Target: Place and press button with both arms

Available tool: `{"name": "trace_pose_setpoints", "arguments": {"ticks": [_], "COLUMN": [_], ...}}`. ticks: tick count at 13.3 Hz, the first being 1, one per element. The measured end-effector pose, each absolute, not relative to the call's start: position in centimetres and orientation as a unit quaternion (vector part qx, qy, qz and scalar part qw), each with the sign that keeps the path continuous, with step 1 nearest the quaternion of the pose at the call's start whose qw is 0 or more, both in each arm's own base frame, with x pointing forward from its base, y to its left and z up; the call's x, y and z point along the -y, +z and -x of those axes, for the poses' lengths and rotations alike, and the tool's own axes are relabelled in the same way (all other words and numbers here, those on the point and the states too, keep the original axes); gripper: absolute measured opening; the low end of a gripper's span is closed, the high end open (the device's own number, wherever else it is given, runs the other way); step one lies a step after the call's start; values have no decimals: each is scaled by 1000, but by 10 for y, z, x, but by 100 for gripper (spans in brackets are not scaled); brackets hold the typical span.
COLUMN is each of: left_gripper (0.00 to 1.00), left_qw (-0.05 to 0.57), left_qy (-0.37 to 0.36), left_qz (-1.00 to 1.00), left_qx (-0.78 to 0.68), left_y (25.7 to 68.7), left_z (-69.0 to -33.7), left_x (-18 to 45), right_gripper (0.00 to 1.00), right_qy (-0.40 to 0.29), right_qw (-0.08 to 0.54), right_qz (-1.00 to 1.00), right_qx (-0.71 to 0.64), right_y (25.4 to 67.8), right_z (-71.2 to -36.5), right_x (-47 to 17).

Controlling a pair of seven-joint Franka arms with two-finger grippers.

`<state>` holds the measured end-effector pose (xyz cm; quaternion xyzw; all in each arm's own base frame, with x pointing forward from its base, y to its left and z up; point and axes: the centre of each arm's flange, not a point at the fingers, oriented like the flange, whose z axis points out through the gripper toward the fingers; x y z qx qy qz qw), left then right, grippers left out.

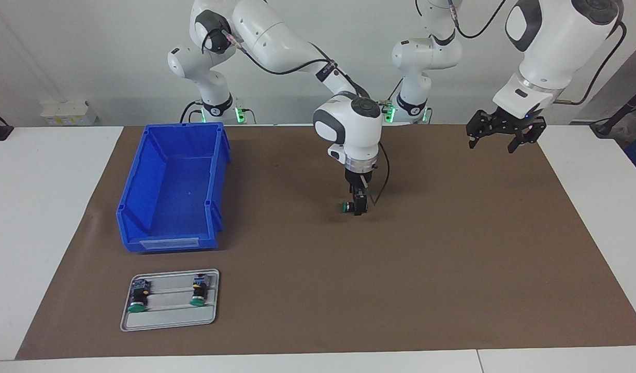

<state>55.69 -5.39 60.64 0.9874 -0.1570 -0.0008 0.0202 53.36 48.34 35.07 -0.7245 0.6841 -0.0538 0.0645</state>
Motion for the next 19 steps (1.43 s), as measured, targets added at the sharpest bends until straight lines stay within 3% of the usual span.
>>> {"name": "trace_pose_setpoints", "arguments": {"ticks": [3,7,19], "left_gripper": [100,100,100], "left_qw": [56,54,56], "left_qy": [36,61,57], "left_qz": [-968,-920,-803], "left_qx": [241,383,590], "left_y": [602,577,468], "left_z": [-563,-559,-494], "left_x": [71,133,321], "right_gripper": [99,100,100], "right_qy": [-46,-44,-17], "right_qw": [64,32,1], "right_qz": [751,810,955], "right_qx": [-656,-584,-297], "right_y": [385,432,525], "right_z": [-541,-539,-540], "right_x": [-435,-347,-82]}}
